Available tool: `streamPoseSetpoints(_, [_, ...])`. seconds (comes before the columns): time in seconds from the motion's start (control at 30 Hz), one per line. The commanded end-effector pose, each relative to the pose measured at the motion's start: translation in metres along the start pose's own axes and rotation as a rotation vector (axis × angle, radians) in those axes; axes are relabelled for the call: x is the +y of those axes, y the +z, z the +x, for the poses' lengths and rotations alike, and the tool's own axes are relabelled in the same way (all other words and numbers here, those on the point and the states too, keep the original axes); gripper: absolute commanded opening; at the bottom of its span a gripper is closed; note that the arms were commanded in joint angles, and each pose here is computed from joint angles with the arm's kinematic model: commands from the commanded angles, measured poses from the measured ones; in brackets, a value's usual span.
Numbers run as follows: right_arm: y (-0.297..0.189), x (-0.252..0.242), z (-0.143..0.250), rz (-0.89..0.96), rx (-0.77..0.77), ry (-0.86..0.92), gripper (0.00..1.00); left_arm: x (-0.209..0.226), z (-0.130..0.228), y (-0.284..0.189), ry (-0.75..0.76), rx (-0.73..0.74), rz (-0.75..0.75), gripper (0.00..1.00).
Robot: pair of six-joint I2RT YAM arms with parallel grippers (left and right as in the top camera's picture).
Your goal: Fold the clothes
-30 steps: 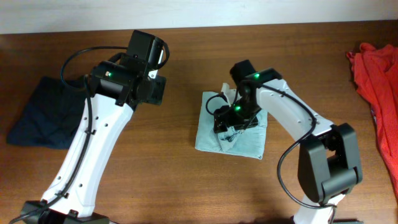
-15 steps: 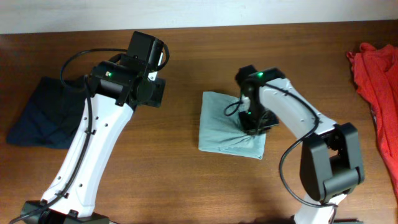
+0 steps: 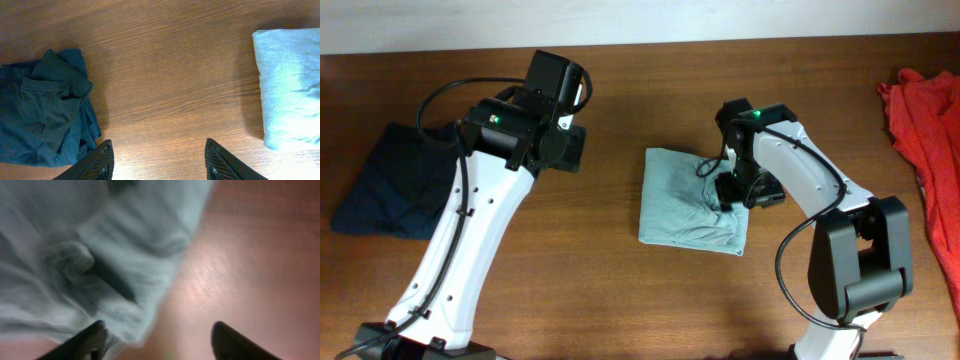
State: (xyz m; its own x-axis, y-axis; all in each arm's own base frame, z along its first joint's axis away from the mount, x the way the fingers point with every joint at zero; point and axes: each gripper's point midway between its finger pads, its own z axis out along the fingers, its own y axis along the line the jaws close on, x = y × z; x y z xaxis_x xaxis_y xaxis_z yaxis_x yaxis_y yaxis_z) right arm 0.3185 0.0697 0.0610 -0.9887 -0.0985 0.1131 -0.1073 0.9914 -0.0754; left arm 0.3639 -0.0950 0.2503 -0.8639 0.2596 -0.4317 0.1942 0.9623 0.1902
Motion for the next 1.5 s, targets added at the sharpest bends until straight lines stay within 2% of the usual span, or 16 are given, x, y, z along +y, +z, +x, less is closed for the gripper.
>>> streamPoseSetpoints(0.0, [-0.007,0.024,-0.026,-0.138,-0.112,0.001,0.8,0.004,-0.005,-0.009,-0.001,-0.034,-0.007,0.58])
streamPoseSetpoints(0.17, [-0.015,0.042,-0.056,-0.237,-0.232,-0.007,0.79,0.004,-0.005,-0.01,-0.001,-0.033,-0.006,0.58])
streamPoseSetpoints(0.3, [-0.009,0.039,-0.061,-0.219,-0.238,0.023,0.76,0.004,-0.004,-0.009,0.0,-0.03,-0.007,0.58])
streamPoseSetpoints(0.4, [0.0,0.04,-0.061,-0.217,-0.218,0.035,0.69,0.004,-0.004,-0.009,0.0,-0.03,-0.007,0.58])
streamPoseSetpoints(0.43, [0.004,0.041,-0.061,-0.22,-0.206,0.04,0.61,0.004,-0.004,-0.009,0.0,-0.03,-0.006,0.58])
streamPoseSetpoints(0.5, [0.009,0.04,-0.062,-0.21,-0.195,0.044,0.36,0.004,-0.004,-0.009,0.0,-0.03,-0.007,0.59])
streamPoseSetpoints(0.53, [0.01,0.035,-0.062,-0.188,-0.2,0.049,0.29,0.004,-0.004,-0.009,0.0,-0.03,-0.007,0.59])
streamPoseSetpoints(0.7, [-0.011,-0.006,-0.073,-0.073,-0.273,0.106,0.05,0.004,-0.004,-0.009,0.0,-0.03,-0.007,0.59])
streamPoseSetpoints(0.73, [-0.015,-0.014,-0.075,-0.058,-0.29,0.121,0.04,0.004,-0.004,-0.009,0.0,-0.03,-0.007,0.59])
streamPoseSetpoints(0.93, [-0.026,-0.045,-0.093,-0.054,-0.363,0.194,0.04,0.004,-0.006,-0.01,-0.003,-0.038,-0.006,0.6])
streamPoseSetpoints(1.13, [-0.032,-0.044,-0.111,-0.065,-0.442,0.126,0.05,0.004,-0.006,-0.01,-0.002,-0.038,-0.006,0.6])
streamPoseSetpoints(1.23, [-0.034,-0.049,-0.116,-0.045,-0.464,0.134,0.13,0.004,-0.005,-0.01,-0.001,-0.034,-0.006,0.6])
streamPoseSetpoints(1.3, [-0.033,-0.059,-0.115,0.003,-0.461,0.151,0.24,0.004,-0.005,-0.009,-0.001,-0.033,-0.006,0.6])
streamPoseSetpoints(1.37, [-0.031,-0.07,-0.11,0.036,-0.441,0.169,0.43,0.004,-0.005,-0.009,-0.001,-0.033,-0.006,0.63])
streamPoseSetpoints(1.4, [-0.03,-0.074,-0.106,0.038,-0.427,0.178,0.47,0.004,-0.005,-0.009,-0.001,-0.033,-0.006,0.64])
streamPoseSetpoints(1.47, [-0.025,-0.082,-0.095,0.027,-0.38,0.223,0.5,0.004,-0.005,-0.009,-0.001,-0.034,-0.007,0.64])
